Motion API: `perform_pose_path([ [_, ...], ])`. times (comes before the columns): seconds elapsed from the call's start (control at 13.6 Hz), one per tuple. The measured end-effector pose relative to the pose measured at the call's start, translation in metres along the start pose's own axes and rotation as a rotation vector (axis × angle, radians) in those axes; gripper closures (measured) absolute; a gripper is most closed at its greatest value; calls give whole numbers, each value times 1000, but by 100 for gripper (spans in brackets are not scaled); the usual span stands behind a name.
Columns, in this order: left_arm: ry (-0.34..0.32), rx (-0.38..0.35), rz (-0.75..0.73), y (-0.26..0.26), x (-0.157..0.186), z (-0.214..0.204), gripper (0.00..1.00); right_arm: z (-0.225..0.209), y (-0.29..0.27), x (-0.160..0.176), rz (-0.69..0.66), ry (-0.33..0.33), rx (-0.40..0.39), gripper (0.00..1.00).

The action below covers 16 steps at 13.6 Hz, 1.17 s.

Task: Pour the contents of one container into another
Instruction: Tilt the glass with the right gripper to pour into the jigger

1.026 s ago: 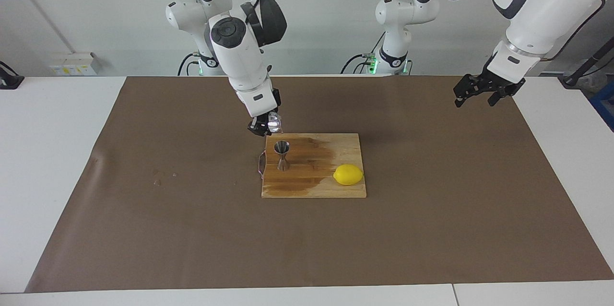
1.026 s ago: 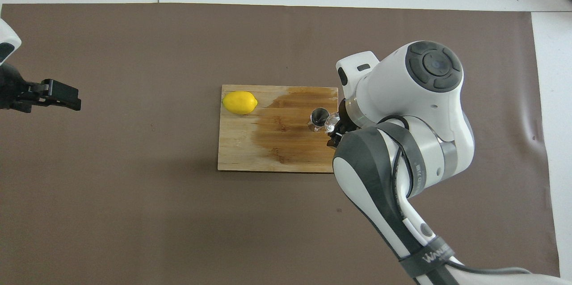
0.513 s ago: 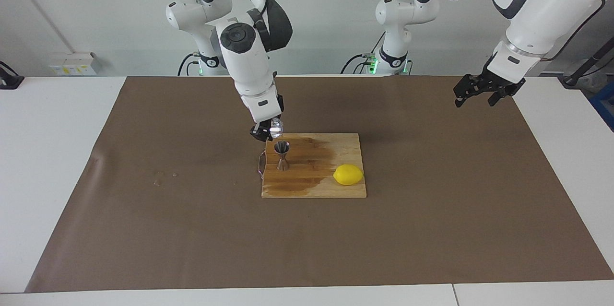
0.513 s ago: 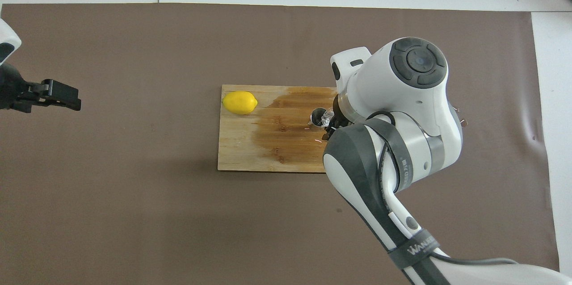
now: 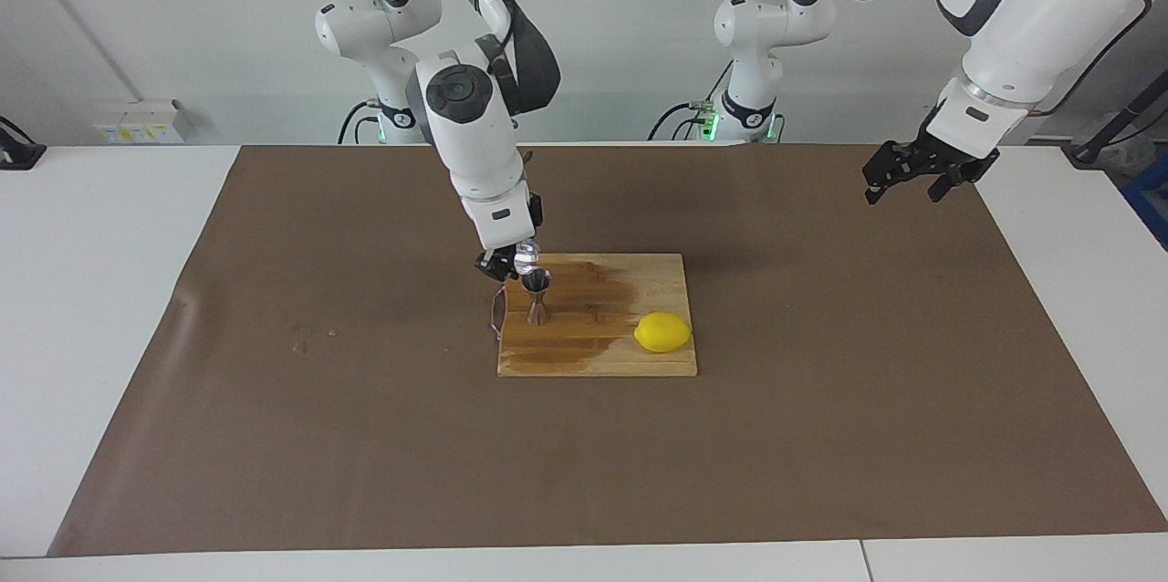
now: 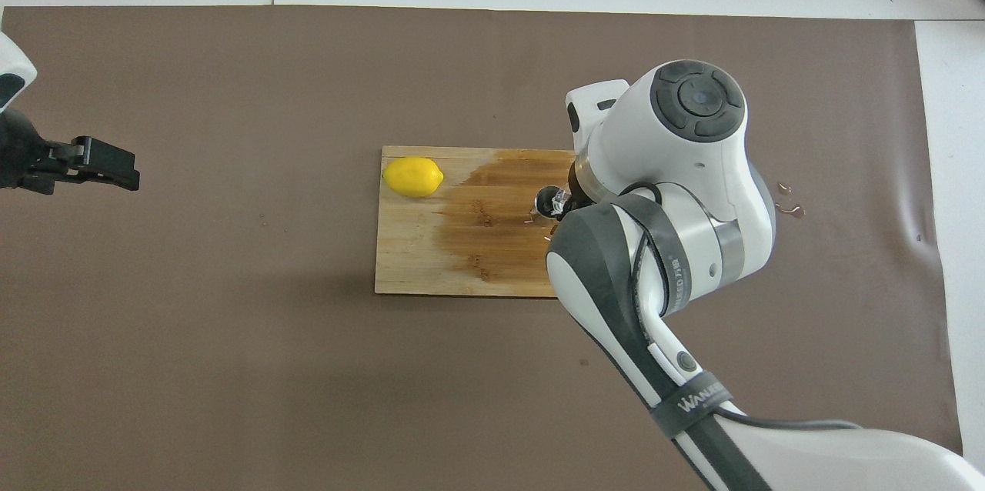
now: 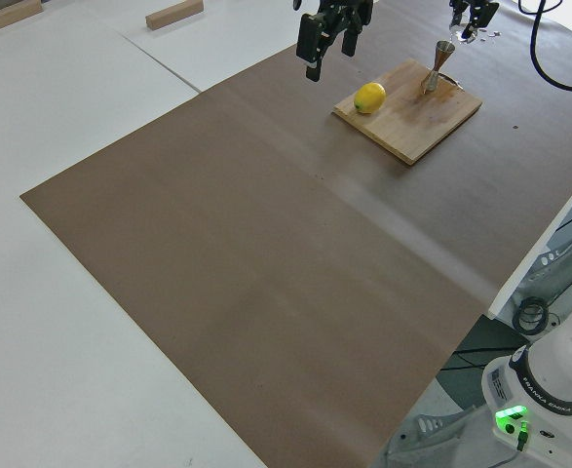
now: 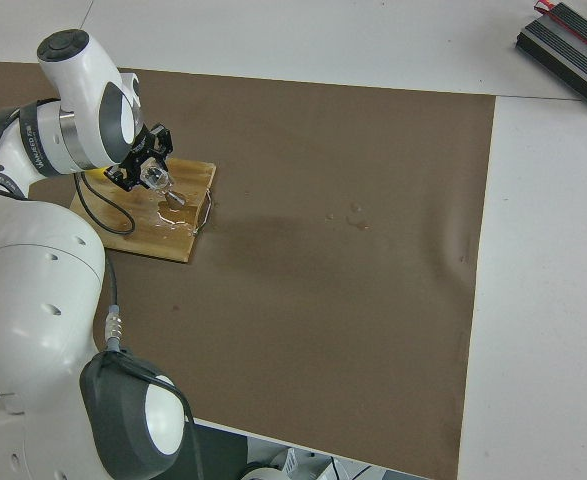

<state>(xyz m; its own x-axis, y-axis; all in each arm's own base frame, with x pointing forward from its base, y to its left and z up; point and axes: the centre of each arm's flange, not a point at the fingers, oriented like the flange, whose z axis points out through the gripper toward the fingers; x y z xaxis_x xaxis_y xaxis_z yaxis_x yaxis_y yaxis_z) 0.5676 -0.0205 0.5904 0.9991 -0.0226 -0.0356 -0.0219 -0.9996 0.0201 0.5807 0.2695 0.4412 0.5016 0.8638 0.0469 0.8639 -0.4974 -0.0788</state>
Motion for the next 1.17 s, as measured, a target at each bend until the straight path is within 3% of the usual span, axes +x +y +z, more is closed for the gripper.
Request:
perform_pose_path([
  [0.29,0,0,0,0,0,0,0,2,1,-2,-8,-35,-25,51],
  [0.95,0,0,0,0,0,0,0,-2,-6,16,1,-27,-38,51],
  [1.17,0,0,0,0,0,0,0,1,-10,17,-19,-74,-45,51],
])
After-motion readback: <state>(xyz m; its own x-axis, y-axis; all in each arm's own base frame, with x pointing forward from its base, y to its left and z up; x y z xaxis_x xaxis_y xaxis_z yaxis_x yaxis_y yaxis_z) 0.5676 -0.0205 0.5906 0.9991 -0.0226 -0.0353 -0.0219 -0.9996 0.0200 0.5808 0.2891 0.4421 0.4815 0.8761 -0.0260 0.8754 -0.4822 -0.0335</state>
